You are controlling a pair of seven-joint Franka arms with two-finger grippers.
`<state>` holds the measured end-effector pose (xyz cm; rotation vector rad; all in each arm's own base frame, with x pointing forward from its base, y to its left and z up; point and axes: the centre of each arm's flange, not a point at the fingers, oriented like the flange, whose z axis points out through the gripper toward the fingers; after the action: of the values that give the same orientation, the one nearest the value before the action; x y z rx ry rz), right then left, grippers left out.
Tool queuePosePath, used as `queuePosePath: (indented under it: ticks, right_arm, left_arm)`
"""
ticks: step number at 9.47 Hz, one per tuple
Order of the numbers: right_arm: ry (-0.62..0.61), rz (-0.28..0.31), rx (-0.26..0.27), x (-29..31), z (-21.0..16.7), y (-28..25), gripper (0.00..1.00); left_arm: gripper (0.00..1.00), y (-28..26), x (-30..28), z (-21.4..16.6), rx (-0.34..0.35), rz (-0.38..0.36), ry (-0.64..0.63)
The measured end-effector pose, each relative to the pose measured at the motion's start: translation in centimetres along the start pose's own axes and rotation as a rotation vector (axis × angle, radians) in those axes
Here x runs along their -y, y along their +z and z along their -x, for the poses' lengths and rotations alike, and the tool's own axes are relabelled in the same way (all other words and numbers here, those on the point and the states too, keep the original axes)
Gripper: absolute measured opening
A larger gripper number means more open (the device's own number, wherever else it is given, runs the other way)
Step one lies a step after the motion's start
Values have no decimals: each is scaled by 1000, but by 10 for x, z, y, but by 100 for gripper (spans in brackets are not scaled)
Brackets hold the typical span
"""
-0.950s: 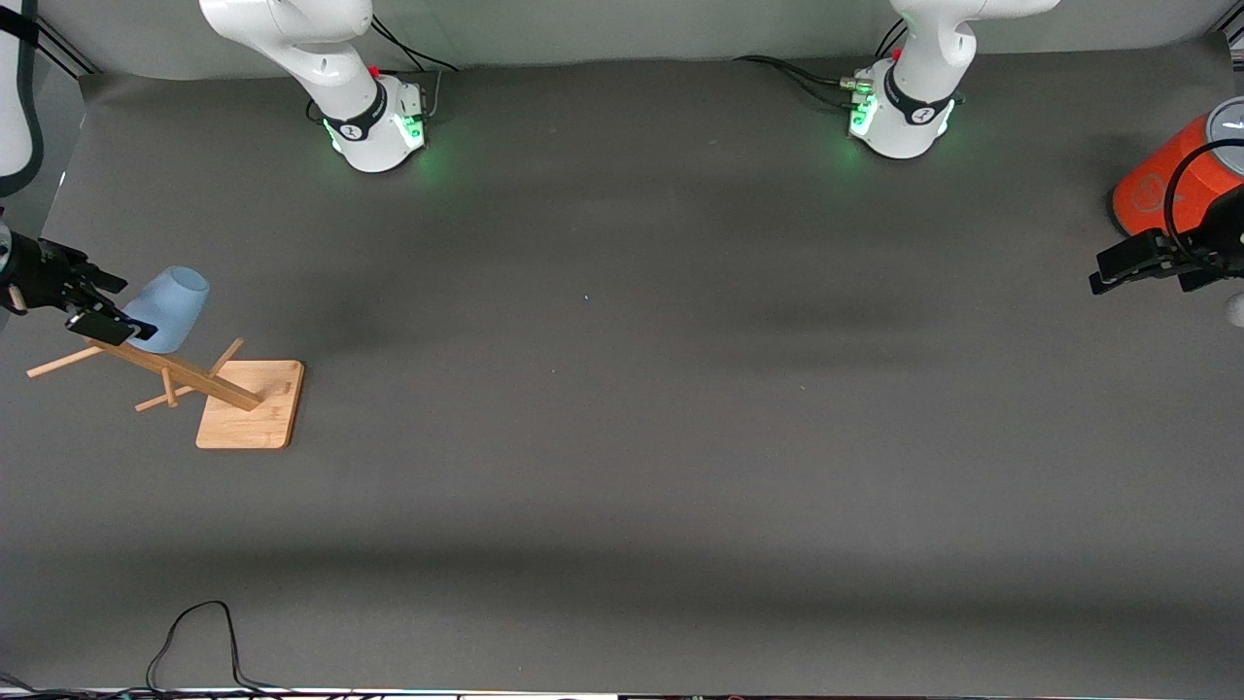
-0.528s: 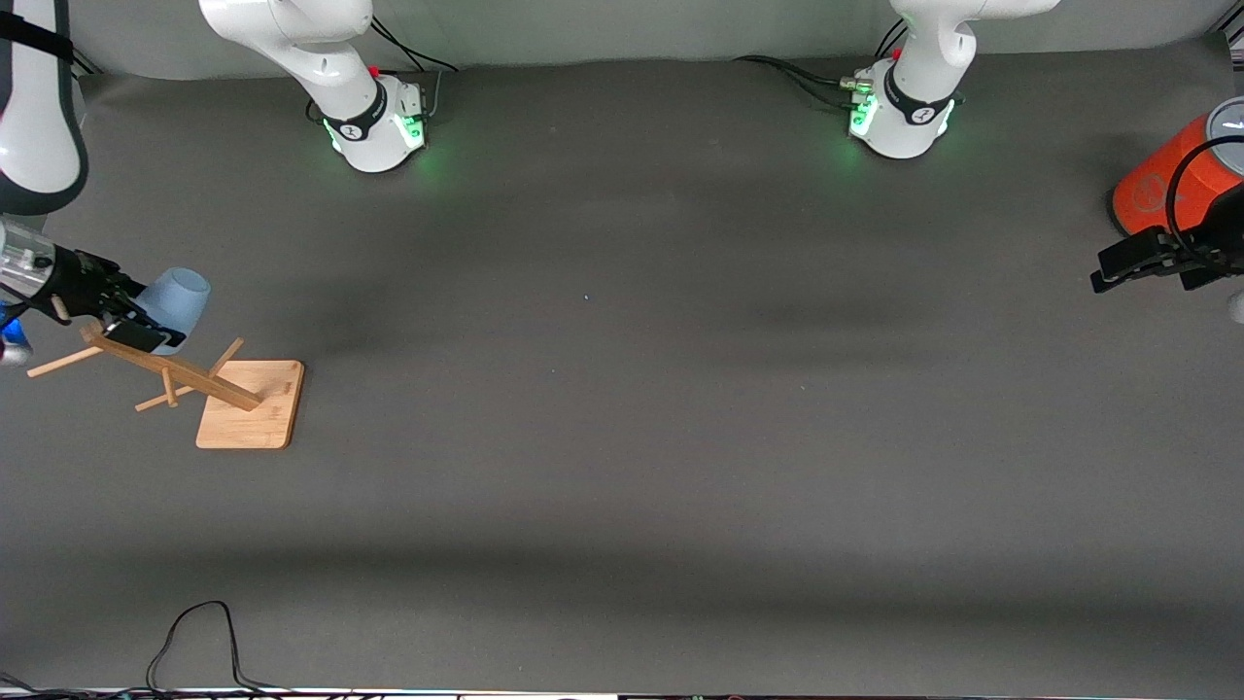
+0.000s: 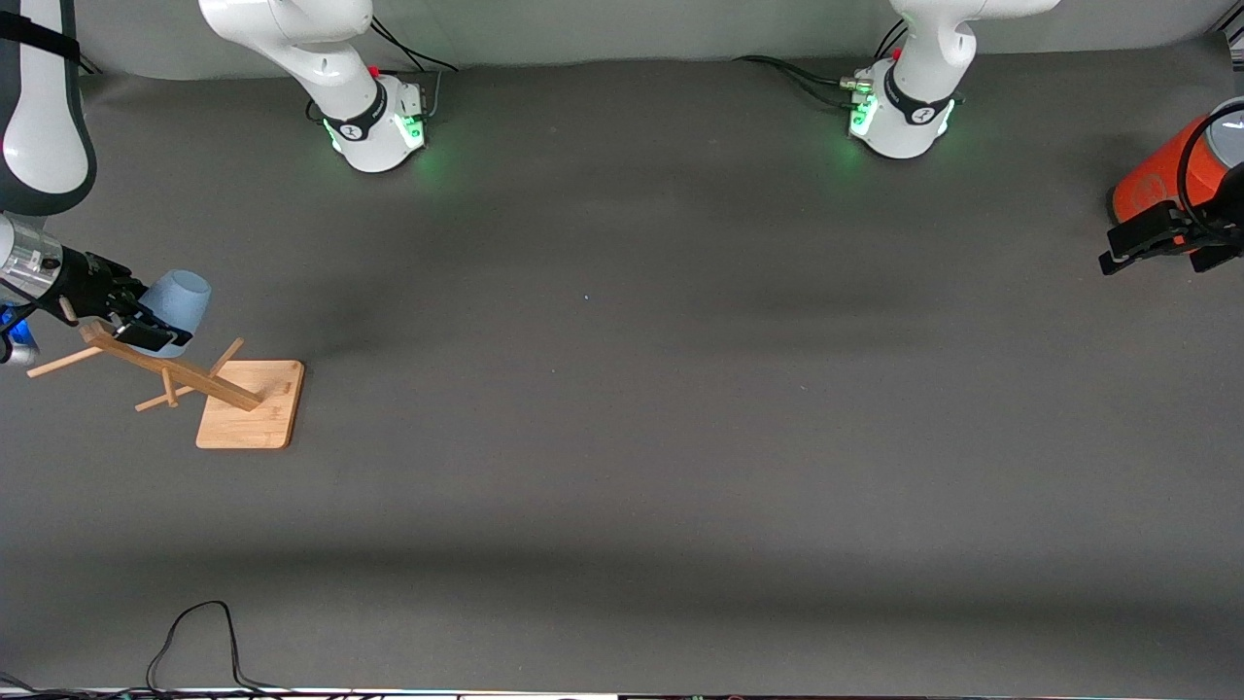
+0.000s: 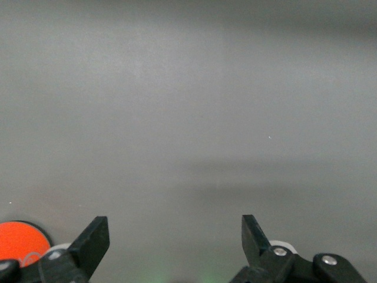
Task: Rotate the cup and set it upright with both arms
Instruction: 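Carry the held cup toward the middle of the table with the right gripper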
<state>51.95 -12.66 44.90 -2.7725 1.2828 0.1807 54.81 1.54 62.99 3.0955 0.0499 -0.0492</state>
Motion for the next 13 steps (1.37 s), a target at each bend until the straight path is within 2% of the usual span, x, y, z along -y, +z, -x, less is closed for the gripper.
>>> queuePosePath:
  ticks: [3, 6, 9, 11, 13]
  right_arm:
    - [-3, -10, -6, -2, 4, -9, 81]
    - [7, -36, -3, -2, 36, -48, 81]
    - [71, -48, 1, 44, 112, -75, 81]
    - [142, -42, 5, 79, 160, -74, 81]
    - [243, -26, 6, 124, 226, -67, 81]
  left_arm:
    - [100, 6, 1, 0, 13, 0, -1]
    - [100, 7, 1, 0, 15, 0, -2]
    - [100, 7, 4, 0, 15, 0, -6]
    - [100, 5, 5, 1, 12, 1, -9]
    - [100, 4, 6, 2, 9, 1, -10]
